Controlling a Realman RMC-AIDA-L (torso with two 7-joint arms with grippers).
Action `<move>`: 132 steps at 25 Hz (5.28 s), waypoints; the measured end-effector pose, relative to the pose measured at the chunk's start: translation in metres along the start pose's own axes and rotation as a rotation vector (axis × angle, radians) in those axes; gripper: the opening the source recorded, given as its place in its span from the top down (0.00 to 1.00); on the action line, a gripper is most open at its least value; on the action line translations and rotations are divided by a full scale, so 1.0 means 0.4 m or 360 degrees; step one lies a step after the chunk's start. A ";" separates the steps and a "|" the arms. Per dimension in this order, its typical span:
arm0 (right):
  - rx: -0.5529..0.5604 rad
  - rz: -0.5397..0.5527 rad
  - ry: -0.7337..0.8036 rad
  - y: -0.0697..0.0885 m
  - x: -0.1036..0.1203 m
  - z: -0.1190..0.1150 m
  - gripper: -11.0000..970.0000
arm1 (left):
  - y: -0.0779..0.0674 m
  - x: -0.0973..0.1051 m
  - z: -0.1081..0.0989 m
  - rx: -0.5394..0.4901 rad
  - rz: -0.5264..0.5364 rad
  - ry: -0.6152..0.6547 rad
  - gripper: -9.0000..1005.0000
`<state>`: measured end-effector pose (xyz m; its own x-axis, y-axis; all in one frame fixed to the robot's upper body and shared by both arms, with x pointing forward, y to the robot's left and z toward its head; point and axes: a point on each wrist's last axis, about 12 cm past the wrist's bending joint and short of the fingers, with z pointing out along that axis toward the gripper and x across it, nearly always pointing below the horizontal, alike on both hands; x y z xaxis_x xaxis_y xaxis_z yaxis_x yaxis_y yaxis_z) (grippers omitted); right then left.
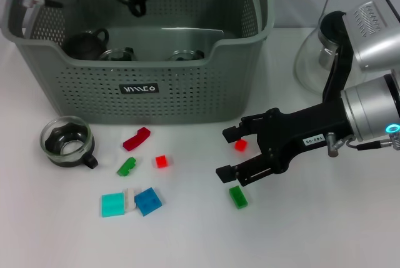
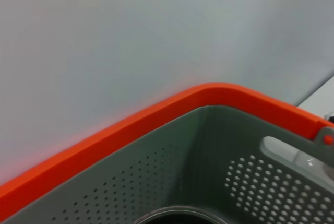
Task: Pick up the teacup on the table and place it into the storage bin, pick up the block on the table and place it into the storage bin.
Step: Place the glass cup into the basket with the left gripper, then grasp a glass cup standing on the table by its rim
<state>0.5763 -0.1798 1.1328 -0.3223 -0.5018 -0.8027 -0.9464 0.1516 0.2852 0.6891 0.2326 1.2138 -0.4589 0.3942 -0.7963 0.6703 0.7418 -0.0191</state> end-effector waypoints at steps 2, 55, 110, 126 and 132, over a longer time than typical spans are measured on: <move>0.0002 -0.0001 0.0002 0.000 0.000 0.001 0.03 | -0.013 0.004 0.025 -0.0032 0.0026 0.0013 0.94; 0.0079 -0.0003 0.0026 -0.011 0.018 0.027 0.03 | -0.109 0.073 0.168 -0.0231 0.0304 0.0269 0.58; 0.0087 -0.0177 -0.0167 -0.011 0.038 0.086 0.04 | -0.127 0.376 -0.222 0.0254 0.0798 0.0638 0.17; 0.0100 -0.0104 -0.0193 -0.015 0.033 0.087 0.04 | -0.118 0.384 -0.146 0.0214 0.0918 0.0823 0.17; 0.0089 -0.0078 -0.0218 -0.013 0.035 0.091 0.04 | -0.110 0.392 -0.123 0.0254 0.0903 0.0901 0.18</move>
<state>0.5758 -0.1566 1.1009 -0.2720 -0.3892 -0.8801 -0.9595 0.1787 0.2176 0.5590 0.2885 1.1196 -0.2213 0.9325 -0.2854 0.9445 0.2778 0.1753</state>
